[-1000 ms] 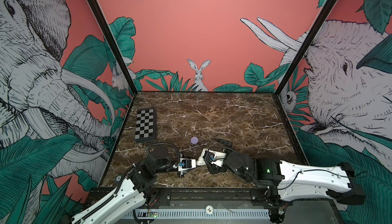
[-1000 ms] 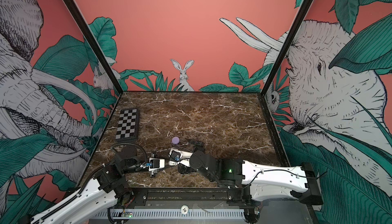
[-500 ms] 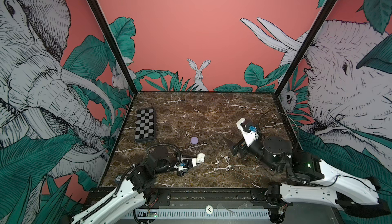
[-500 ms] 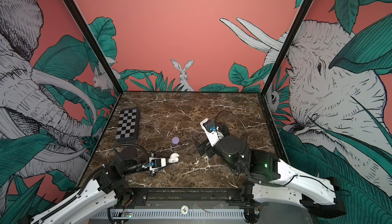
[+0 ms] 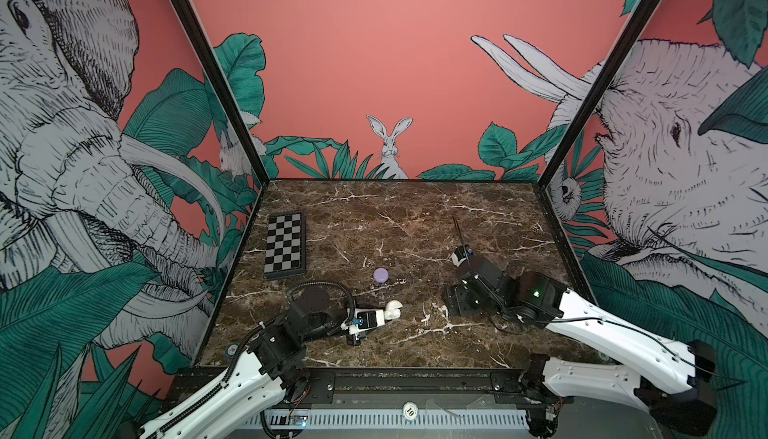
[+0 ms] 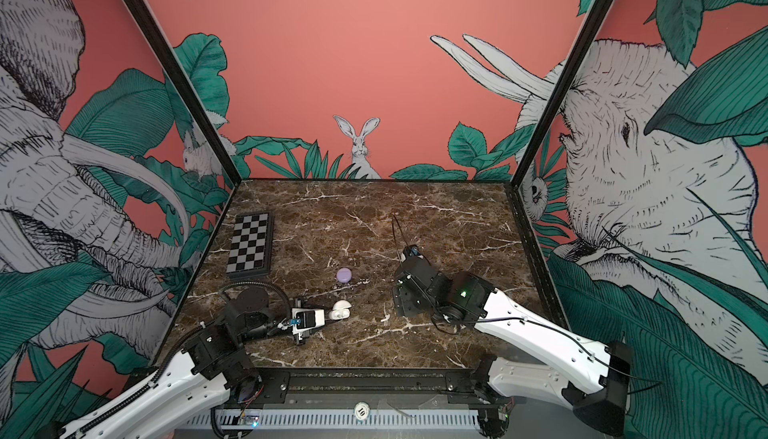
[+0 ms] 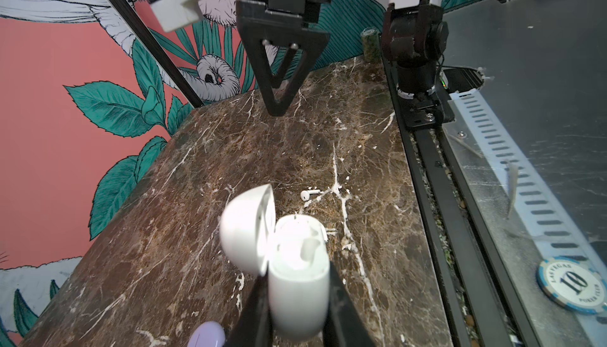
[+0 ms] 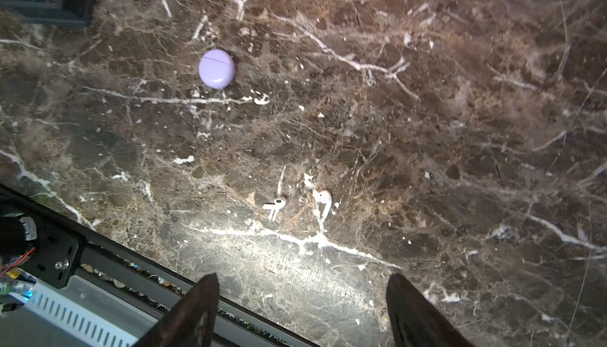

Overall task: Insert wireless bluetooth earbuds into charging case
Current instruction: Pick up the wireless bluetooth earbud from the bottom-center of the table.

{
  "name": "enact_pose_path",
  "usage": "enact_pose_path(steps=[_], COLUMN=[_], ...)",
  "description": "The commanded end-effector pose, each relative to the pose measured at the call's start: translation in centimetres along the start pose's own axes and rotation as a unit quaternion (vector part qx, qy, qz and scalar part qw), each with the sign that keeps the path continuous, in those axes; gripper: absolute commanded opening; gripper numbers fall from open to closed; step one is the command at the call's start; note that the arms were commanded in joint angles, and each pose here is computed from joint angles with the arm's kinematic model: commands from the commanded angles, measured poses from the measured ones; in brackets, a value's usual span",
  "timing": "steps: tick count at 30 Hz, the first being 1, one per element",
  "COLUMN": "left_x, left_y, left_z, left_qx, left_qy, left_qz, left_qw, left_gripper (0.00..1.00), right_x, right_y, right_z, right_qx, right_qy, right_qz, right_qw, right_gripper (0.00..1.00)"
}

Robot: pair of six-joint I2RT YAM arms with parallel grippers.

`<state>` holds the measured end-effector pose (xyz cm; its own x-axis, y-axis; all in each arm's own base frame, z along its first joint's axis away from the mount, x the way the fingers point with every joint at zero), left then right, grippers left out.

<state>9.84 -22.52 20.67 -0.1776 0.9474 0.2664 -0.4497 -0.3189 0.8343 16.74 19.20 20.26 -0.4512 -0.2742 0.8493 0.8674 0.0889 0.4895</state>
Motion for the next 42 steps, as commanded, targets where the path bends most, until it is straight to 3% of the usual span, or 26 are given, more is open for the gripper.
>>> enact_pose_path(steps=[1,17,30,38,42], left_x=[0.3,0.4,0.7,0.7,0.8], left_y=[1.6,1.7,1.9,2.0,2.1], left_z=[0.1,-0.4,-0.6,-0.7,-0.7], left_qx=[-0.005,-0.013,-0.024,-0.027,-0.029], left_qy=[-0.008,-0.015,-0.013,-0.014,-0.013], left_qz=[-0.025,-0.025,-0.028,-0.031,-0.031], left_qw=[1.0,0.999,0.999,0.999,0.999], left_gripper=[0.0,0.0,0.0,0.0,0.0], right_x=[-1.7,-11.5,-14.7,-15.9,-16.3], right_y=[-1.2,-3.5,-3.1,-3.4,-3.5], right_z=[-1.5,-1.7,-3.8,-3.2,-3.3], right_qx=[-0.06,-0.108,-0.053,-0.046,-0.046], right_qy=[-0.027,-0.097,-0.192,-0.184,-0.188], right_qz=[0.047,0.224,0.252,0.271,0.275], right_qw=[0.997,0.964,0.947,0.944,0.942], right_gripper=[0.63,0.58,0.54,0.44,0.43])
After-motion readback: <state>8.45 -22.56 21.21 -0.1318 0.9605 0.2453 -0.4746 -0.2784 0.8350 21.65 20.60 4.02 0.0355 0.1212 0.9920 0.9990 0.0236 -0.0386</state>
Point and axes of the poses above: each gripper's point midway between its finger pads, its own x axis back along the fingers, its own z axis along the line the jaws close on, y = z × x, the point moved 2 cm from there along x, back along the fingers, and after that the axes turned 7 degrees about -x, right-handed, at the moved point
